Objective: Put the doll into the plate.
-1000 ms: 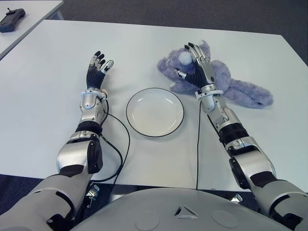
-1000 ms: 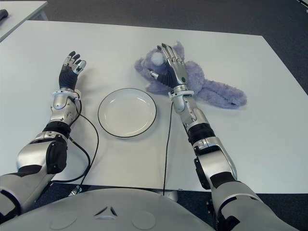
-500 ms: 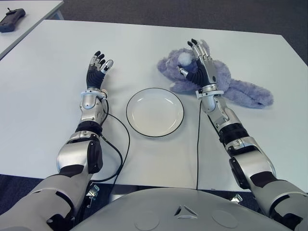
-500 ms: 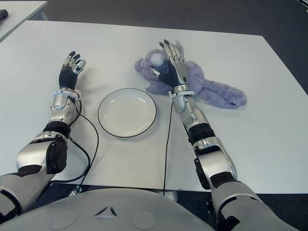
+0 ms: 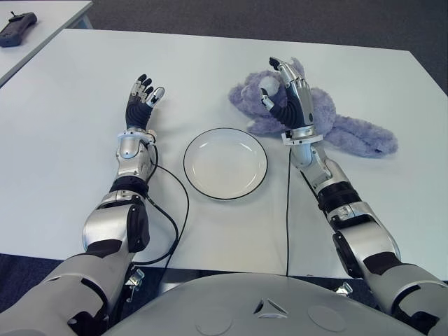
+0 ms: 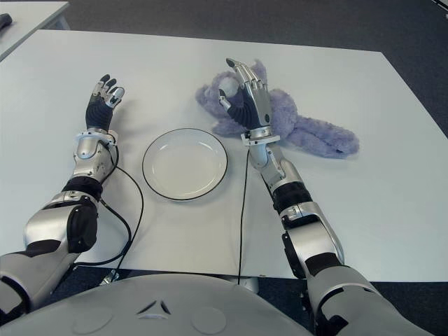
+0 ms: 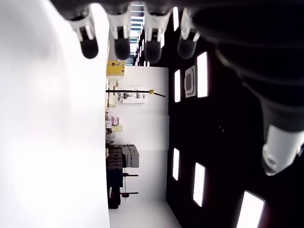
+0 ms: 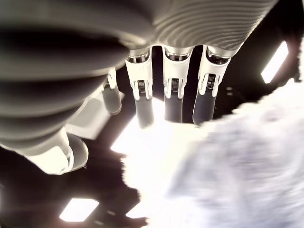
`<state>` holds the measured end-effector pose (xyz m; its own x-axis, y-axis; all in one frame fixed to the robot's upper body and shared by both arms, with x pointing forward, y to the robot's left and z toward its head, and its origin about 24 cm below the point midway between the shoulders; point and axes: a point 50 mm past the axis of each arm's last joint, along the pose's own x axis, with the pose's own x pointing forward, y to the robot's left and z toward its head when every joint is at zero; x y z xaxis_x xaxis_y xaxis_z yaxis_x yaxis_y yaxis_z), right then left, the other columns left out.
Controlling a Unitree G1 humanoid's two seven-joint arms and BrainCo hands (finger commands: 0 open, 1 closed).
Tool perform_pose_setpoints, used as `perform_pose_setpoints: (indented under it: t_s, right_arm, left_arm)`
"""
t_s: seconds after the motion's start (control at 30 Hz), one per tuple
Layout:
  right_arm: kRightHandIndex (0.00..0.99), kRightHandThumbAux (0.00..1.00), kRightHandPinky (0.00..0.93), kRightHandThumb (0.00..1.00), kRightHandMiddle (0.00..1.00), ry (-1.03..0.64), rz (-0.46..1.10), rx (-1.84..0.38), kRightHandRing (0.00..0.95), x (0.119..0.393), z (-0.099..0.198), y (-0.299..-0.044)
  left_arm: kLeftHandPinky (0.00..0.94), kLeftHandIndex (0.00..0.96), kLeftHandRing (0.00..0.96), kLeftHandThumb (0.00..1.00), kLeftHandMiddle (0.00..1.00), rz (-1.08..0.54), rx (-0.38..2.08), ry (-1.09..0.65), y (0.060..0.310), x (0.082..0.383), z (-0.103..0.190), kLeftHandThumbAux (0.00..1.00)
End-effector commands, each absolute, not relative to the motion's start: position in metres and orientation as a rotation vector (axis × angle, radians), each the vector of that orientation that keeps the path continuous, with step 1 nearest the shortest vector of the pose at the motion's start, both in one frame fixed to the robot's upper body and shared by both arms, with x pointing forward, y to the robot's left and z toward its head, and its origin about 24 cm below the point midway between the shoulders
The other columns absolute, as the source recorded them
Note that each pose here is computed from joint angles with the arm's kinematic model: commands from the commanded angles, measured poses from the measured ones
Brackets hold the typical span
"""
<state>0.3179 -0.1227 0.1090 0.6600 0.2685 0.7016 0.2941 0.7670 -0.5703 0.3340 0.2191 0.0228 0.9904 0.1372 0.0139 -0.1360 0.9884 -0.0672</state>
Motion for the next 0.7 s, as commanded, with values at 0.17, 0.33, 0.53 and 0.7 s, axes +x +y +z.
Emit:
perform_pose_setpoints:
  t_s: [0.17,0.33,0.53,0.7]
  right_arm:
    - [0.277,0.49,0.297,0.589,0.286,-0.934,0.027,-0.669,0.28,0.3064,0.1041,-0.116]
    - [0.317,0.489,0.322,0.597,0.315,-0.943,0.036,-0.66,0.306,0.3062,0.1066,-0.1165]
    - [0.32,0.488,0.313,0.58,0.321,-0.937,0.039,-0.652,0.311,0.3071,0.1076,-0.1178]
    - [0.288,0.491,0.26,0.535,0.293,-0.923,0.038,-0.66,0.281,0.3082,0.1074,-0.1191]
  left_arm:
    - [0.0,0.033,0.045,0.0,0.095,0.208,-0.24,0.476,0.2065,0.2387,-0.0934,0.561]
    - [0.0,0.038,0.044,0.0,0.093,0.208,-0.242,0.476,0.2067,0.2386,-0.0934,0.552]
    - [0.0,0.038,0.045,0.0,0.09,0.206,-0.229,0.476,0.2062,0.2385,-0.0934,0.547]
    - [0.0,0.033,0.048,0.0,0.096,0.212,-0.238,0.48,0.2058,0.2389,-0.0936,0.543]
